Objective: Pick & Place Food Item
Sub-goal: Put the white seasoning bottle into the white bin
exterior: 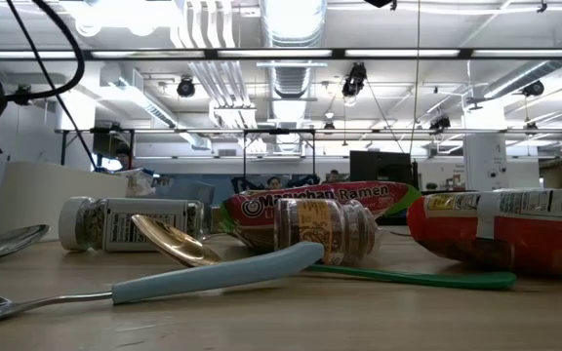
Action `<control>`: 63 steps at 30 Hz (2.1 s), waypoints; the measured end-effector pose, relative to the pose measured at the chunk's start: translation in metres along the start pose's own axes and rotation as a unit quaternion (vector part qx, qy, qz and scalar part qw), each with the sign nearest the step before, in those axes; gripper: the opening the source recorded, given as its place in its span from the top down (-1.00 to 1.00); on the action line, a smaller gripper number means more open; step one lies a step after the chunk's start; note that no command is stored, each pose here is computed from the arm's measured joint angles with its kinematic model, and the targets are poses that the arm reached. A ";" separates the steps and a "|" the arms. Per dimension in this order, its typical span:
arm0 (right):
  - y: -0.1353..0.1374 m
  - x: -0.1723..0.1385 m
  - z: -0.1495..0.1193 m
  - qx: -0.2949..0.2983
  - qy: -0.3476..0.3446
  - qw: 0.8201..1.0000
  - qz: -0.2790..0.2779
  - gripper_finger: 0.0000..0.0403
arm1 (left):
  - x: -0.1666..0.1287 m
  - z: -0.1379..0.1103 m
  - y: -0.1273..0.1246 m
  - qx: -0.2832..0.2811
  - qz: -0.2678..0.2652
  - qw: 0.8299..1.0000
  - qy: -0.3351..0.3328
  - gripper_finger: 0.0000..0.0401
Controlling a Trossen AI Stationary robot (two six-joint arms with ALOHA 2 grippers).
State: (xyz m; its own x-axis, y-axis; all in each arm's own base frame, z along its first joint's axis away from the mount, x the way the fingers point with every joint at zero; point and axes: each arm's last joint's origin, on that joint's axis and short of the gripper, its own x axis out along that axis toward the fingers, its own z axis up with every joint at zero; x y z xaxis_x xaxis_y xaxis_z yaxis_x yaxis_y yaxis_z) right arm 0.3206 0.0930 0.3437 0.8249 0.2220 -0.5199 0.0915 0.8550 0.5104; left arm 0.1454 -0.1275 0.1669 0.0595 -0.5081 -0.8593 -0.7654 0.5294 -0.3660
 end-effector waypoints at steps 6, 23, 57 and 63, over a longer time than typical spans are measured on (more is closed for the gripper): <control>0.000 0.000 0.000 0.000 0.000 1.000 0.000 -0.38 | -0.013 -0.002 -0.017 0.019 -0.031 0.999 -0.019 -0.25; 0.001 0.000 0.000 -0.004 0.008 1.000 0.010 -0.38 | -0.067 -0.014 -0.064 0.194 -0.072 0.965 -0.160 -0.25; 0.003 0.000 -0.002 -0.001 0.010 1.000 0.014 -0.38 | -0.023 0.079 -0.081 0.421 0.175 0.845 -0.278 -0.25; 0.004 0.000 -0.003 -0.001 0.010 1.000 0.015 -0.38 | -0.017 0.090 -0.080 0.417 0.162 0.858 -0.251 -0.33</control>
State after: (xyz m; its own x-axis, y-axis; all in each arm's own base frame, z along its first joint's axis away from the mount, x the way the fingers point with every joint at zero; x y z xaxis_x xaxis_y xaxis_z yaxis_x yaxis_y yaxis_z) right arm 0.3194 0.0975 0.3439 0.8154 0.2572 -0.5187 0.0659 0.8489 0.5245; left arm 0.2634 -0.1006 0.1789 0.3589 0.0030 -0.9334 -0.0810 0.9963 -0.0280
